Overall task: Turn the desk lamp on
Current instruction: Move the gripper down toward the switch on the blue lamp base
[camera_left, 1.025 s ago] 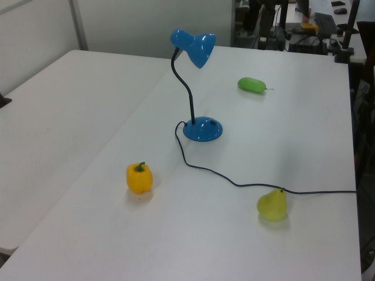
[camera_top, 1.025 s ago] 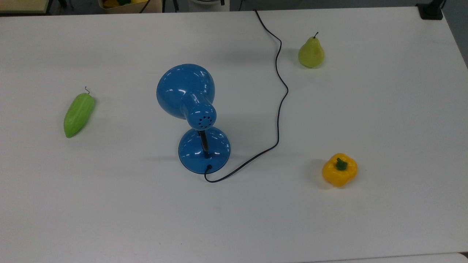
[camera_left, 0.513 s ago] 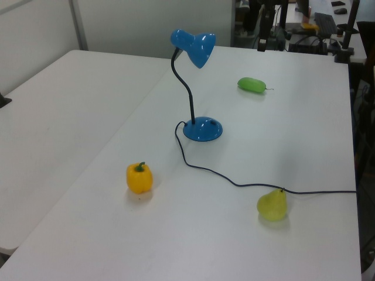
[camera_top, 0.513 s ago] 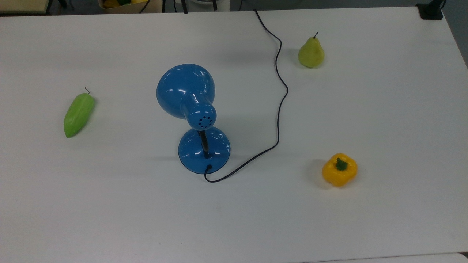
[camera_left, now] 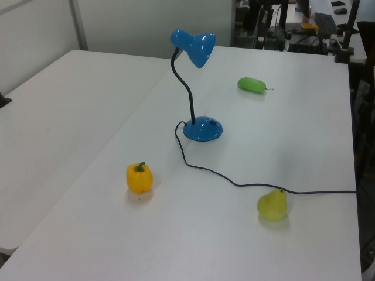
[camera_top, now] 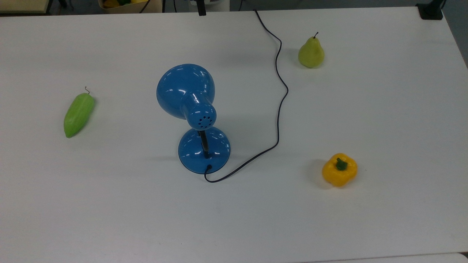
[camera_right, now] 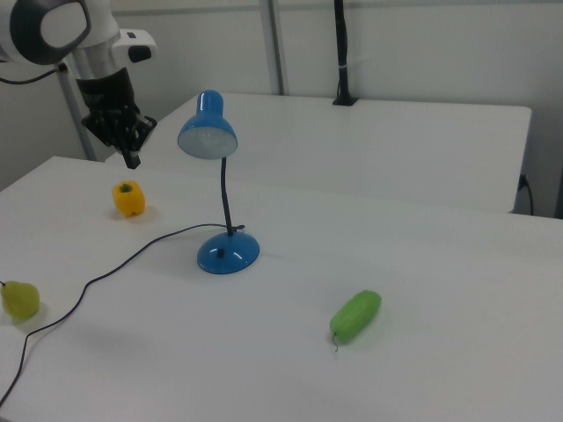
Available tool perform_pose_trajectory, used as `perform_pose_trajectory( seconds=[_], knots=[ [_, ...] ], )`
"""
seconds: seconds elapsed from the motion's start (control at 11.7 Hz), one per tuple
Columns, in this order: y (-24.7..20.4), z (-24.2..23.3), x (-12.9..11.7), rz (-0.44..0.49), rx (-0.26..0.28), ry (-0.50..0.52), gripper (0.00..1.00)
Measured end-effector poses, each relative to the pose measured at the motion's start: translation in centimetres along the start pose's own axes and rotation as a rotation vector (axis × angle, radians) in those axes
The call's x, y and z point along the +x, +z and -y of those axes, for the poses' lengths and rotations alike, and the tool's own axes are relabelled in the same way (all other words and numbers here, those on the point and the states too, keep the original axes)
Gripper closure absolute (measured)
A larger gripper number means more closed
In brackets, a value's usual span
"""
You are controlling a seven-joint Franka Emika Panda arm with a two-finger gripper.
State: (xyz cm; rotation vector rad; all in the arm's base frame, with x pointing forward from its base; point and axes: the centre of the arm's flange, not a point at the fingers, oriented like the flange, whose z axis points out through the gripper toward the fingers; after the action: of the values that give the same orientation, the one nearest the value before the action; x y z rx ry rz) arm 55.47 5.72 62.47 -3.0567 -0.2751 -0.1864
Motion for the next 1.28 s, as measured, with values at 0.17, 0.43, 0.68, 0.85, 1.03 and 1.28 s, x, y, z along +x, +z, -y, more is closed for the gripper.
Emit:
perform_pose_trajectory(
  seconds=[0.17, 0.43, 0.68, 0.85, 1.03, 1.28],
  knots=[
    [0.2, 0.0, 0.1, 0.000, 0.006, 0.001, 0.99],
    [0.6, 0.2, 0.0, 0.007, 0.024, 0.005, 0.99],
    [4.2, 0.0, 0.2, 0.053, 0.028, 0.008, 0.99],
    [7.4, 0.2, 0.5, 0.066, 0.024, 0.005, 0.99],
    [10.0, 0.0, 0.5, 0.068, 0.009, 0.002, 0.99],
    [14.5, -0.3, 1.2, 0.016, -0.037, -0.019, 0.99]
  ],
)
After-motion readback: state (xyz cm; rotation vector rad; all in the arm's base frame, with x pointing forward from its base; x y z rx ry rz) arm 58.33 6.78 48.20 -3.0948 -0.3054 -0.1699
